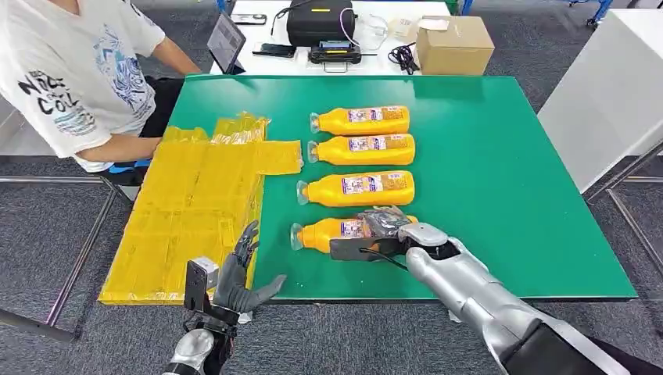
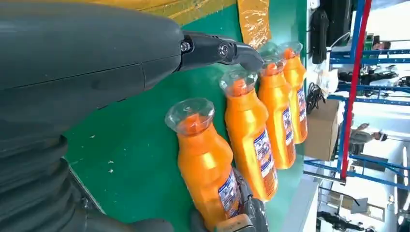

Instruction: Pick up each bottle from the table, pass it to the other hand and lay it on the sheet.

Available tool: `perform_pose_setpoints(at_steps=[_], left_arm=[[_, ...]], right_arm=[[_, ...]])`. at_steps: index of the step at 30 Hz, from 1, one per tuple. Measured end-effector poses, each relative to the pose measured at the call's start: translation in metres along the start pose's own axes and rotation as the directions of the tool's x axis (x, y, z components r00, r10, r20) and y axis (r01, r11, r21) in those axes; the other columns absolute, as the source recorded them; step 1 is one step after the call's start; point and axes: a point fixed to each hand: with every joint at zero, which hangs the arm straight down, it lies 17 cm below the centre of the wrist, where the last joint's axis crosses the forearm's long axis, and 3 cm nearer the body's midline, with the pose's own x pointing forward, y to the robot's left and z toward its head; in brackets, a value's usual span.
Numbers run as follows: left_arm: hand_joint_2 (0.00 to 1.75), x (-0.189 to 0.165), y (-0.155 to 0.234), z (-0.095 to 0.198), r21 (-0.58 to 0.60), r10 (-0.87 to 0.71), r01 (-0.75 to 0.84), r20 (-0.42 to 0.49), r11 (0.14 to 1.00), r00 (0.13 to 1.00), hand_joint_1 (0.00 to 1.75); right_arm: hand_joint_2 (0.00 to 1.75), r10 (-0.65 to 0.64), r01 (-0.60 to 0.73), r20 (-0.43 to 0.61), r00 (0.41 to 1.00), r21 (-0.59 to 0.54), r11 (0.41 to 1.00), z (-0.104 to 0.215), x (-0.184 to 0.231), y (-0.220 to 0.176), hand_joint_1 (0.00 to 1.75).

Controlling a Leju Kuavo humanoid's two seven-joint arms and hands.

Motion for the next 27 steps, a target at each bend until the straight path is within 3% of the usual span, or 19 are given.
perform_pose_setpoints(at_steps=[7, 11, 15, 19, 22, 27], left_arm=[[1.75, -0.001, -0.001, 0.0, -0.003, 0.009, -0.009, -0.005, 1.0, 1.0, 0.0], [1.75, -0.001, 0.0, 0.001, 0.0, 0.015, -0.015, -0.005, 1.0, 1.0, 0.0], [1.75, -0.001, 0.003, 0.009, 0.016, 0.027, -0.027, 0.007, 1.0, 1.0, 0.0], [1.75, 0.002, 0.01, 0.017, 0.055, 0.021, -0.022, 0.027, 0.998, 0.999, 0.0], [1.75, 0.006, 0.016, 0.024, 0.082, 0.013, -0.016, 0.043, 0.996, 0.999, 0.0], [1.75, 0.013, 0.018, 0.026, 0.089, 0.014, -0.019, 0.062, 0.996, 0.998, 0.0]], right_arm=[[1.75, -0.014, 0.014, 0.013, 1.0, -0.021, 1.0, 0.0, 0.001, -0.004, 1.75], [1.75, -0.159, 0.18, 0.144, 0.977, -0.149, 0.972, 0.004, 0.027, -0.02, 1.75], [1.75, -0.296, 0.436, 0.38, 0.877, -0.366, 0.822, 0.036, 0.079, -0.059, 1.75], [1.75, -0.277, 0.562, 0.521, 0.808, -0.538, 0.628, 0.085, 0.1, -0.107, 1.75], [1.75, -0.218, 0.599, 0.571, 0.791, -0.651, 0.466, 0.131, 0.102, -0.137, 1.75], [1.75, -0.176, 0.625, 0.605, 0.776, -0.701, 0.345, 0.171, 0.103, -0.154, 1.75]])
